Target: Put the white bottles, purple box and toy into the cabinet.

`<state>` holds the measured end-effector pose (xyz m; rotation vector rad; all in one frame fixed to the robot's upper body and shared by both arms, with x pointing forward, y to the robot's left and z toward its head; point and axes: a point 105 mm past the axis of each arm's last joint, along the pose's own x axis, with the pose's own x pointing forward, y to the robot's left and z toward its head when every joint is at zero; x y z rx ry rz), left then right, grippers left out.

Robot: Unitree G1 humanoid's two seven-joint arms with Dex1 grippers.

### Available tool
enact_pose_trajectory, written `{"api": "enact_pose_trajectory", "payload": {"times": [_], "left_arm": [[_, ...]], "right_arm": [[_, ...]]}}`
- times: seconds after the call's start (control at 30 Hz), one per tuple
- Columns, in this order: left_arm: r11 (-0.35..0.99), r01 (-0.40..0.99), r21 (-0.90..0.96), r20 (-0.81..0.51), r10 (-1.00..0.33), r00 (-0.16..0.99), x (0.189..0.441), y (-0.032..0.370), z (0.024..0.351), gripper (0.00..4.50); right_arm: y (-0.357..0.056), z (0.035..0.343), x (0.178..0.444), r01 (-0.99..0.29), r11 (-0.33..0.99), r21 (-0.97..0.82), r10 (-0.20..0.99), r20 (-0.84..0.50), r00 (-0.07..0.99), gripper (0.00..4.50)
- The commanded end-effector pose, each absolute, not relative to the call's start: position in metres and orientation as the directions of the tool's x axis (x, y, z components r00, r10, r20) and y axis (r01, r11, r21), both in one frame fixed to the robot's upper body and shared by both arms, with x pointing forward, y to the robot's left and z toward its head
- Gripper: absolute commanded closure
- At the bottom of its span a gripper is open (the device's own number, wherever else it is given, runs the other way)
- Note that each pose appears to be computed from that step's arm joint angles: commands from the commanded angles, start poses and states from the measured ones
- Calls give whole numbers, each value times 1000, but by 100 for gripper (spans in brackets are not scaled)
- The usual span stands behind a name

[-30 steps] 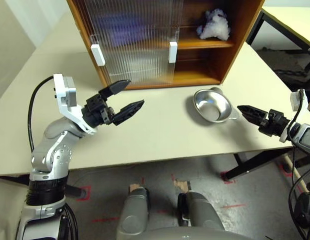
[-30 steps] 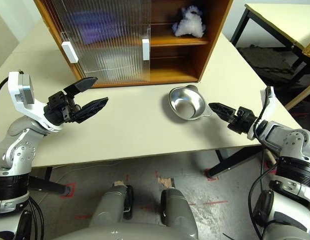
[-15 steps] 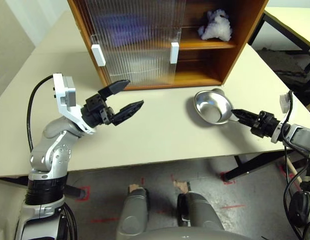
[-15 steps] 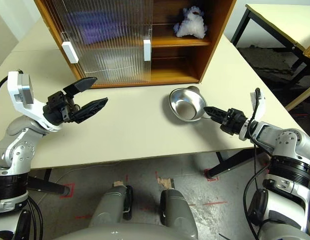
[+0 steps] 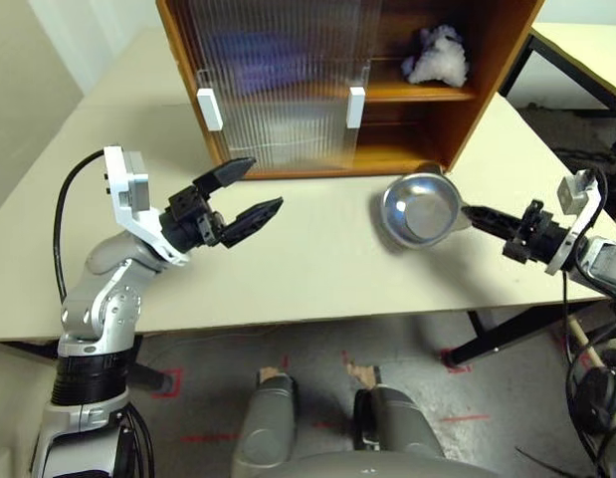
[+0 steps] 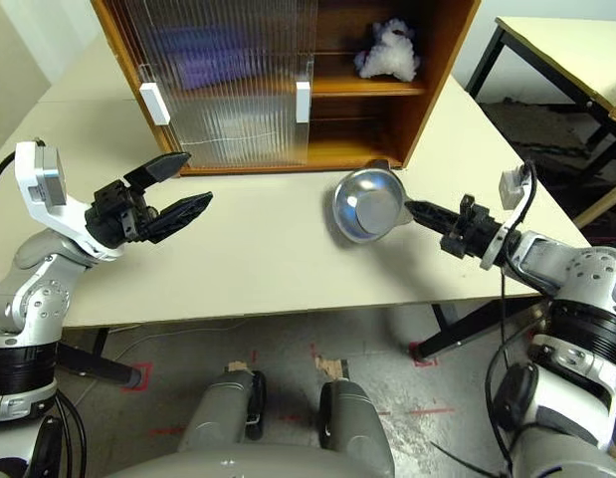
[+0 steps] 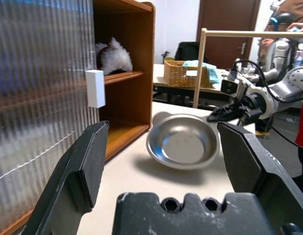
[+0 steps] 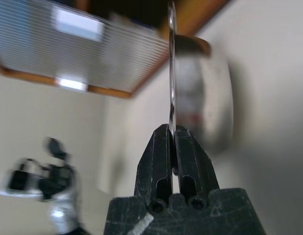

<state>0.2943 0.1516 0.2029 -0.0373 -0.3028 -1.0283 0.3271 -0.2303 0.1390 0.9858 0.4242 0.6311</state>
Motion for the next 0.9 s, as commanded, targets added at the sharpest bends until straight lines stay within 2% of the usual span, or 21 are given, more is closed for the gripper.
{"api": "enact_pose_trajectory", "payload": {"times": [0.03,0.17,0.33,0.47,0.73,0.9], "left_arm": [[511,850,126,260,-844,469,294,149,205,0],[512,850,128,255,-845,470,293,149,205,0],[552,815,174,279,-822,497,292,155,213,0],[568,803,182,275,-813,512,290,159,215,0],[579,797,170,266,-806,529,283,160,212,0],[579,800,157,255,-807,533,280,158,209,0]], "right_arm": [[-220,160,342,-344,310,886,649,67,757,450],[-210,170,371,-331,290,898,584,108,805,450],[-211,163,403,-233,342,910,477,46,878,450],[-212,154,417,-174,384,907,437,-12,899,450],[-206,158,449,-140,379,915,331,8,944,450],[-201,155,465,-81,407,910,224,-14,974,450]]}}
